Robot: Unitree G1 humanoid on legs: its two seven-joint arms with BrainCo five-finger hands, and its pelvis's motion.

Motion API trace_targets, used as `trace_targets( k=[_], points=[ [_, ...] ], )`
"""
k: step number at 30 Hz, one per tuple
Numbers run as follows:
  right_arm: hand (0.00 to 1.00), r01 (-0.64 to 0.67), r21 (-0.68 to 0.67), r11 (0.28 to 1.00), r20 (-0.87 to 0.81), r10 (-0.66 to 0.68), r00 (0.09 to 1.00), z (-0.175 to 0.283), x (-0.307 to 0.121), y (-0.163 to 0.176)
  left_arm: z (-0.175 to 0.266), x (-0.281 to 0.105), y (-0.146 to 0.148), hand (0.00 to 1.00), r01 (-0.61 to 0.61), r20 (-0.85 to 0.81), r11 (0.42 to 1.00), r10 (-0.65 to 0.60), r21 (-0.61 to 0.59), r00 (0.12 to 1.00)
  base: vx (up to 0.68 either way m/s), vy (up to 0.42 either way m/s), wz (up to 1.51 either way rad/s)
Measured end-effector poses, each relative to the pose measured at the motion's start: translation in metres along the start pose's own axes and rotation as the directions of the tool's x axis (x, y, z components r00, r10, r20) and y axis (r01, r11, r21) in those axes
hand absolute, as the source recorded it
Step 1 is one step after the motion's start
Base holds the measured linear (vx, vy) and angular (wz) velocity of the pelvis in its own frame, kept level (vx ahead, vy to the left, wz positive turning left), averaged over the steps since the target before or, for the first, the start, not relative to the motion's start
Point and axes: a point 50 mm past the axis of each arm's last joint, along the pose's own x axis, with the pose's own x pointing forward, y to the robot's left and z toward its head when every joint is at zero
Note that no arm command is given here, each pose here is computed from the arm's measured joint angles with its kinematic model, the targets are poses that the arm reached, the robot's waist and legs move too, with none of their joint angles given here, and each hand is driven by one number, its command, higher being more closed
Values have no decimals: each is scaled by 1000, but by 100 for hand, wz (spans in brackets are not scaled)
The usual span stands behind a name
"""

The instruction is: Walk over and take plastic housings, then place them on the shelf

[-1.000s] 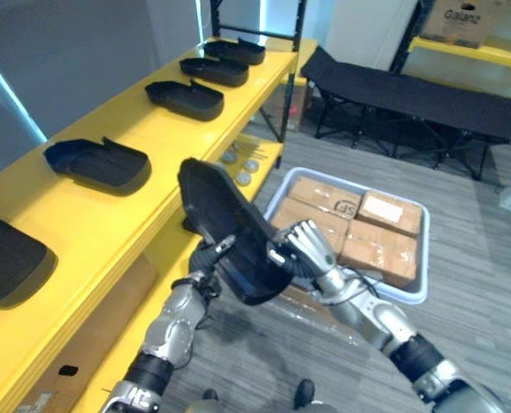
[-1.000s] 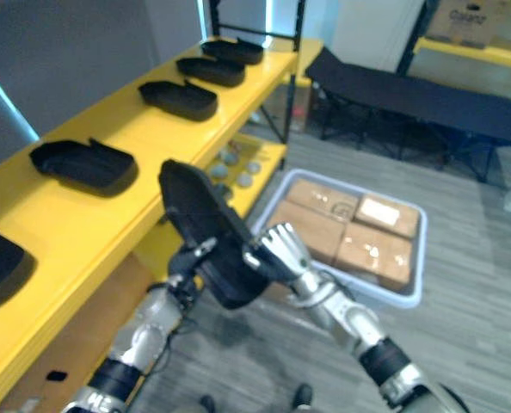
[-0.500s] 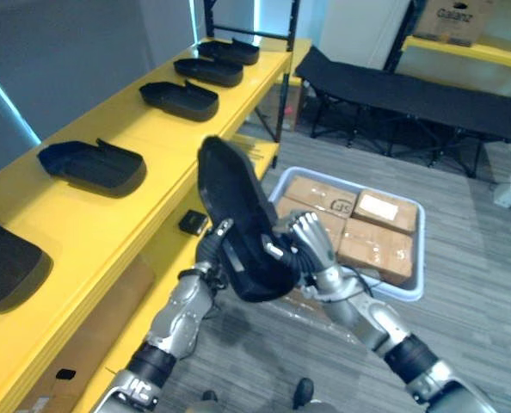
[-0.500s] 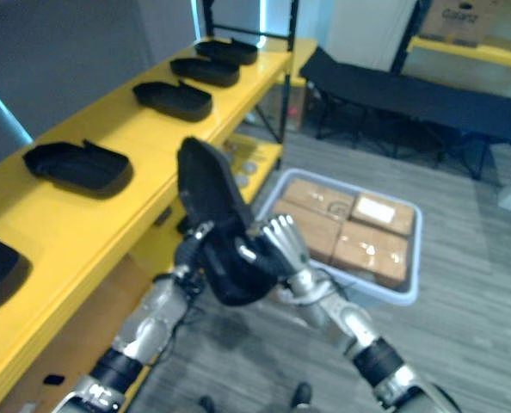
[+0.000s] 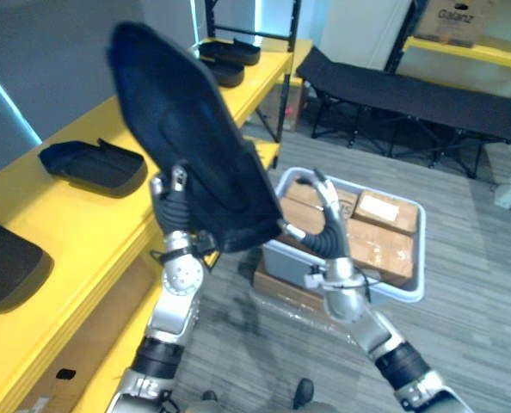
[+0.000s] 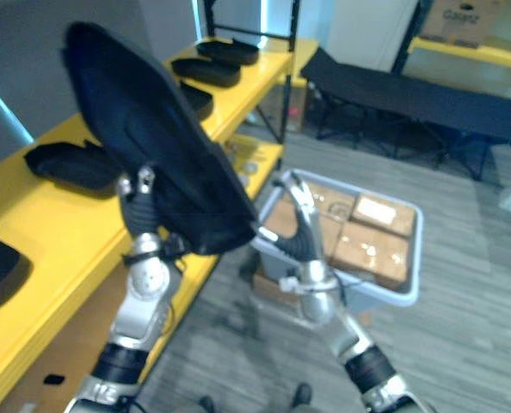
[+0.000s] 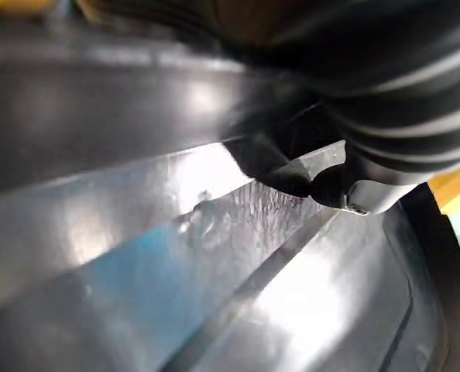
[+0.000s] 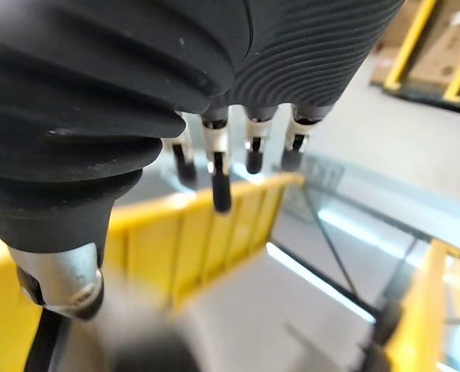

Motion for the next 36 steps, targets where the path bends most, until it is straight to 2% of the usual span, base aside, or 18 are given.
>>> trace_targets(
  k=[4, 6, 10, 11, 14, 18, 22, 25, 29, 32, 36],
  points=[
    [0, 104, 180, 978, -9, -105, 994, 13, 10, -33, 8, 3, 24, 100, -170, 119, 976, 154, 135, 981, 2, 11, -6],
    [0, 133, 231, 964, -43, -126, 991, 13, 6, -43, 9, 1, 28, 100, -211, 152, 961, 185, 176, 971, 17, 12, -10],
    [0, 231, 274, 934, -168, -190, 967, 0, -14, -61, 7, -3, 34, 100, -251, 190, 936, 207, 246, 960, 12, 9, -3],
    [0, 289, 256, 923, -233, -231, 945, -7, -27, -72, 6, -6, 36, 100, -261, 188, 930, 216, 258, 958, 29, 20, -11],
    [0, 375, 216, 902, -373, -278, 885, -22, -52, -80, 5, -18, 46, 100, -271, 174, 929, 232, 252, 957, 22, 12, -15],
    [0, 482, 148, 864, -585, -316, 747, -46, -98, -79, 14, -44, 49, 100, -166, 137, 977, 147, 136, 980, 6, 2, -2],
    [0, 530, 119, 840, -621, -353, 700, -52, -110, -81, 21, -49, 57, 100, -144, 159, 984, 126, 106, 979, -7, 6, 1],
    [0, 502, 146, 852, -588, -333, 737, -53, -103, -84, 24, -49, 72, 100, -171, 174, 979, 150, 112, 973, 0, 0, 0],
    [0, 409, 239, 881, -525, -237, 818, -52, -80, -75, 33, -38, 95, 100, -262, 246, 952, 219, 156, 944, -36, -9, 25],
    [0, 317, 301, 899, -494, -137, 859, -52, -63, -49, 43, -36, 116, 100, -337, 298, 921, 272, 194, 915, -2, -29, 91],
    [0, 173, 348, 921, -474, 14, 880, -55, -46, -11, 54, -48, 156, 100, -427, 332, 843, 320, 327, 887, 48, -23, 83]
  ],
)
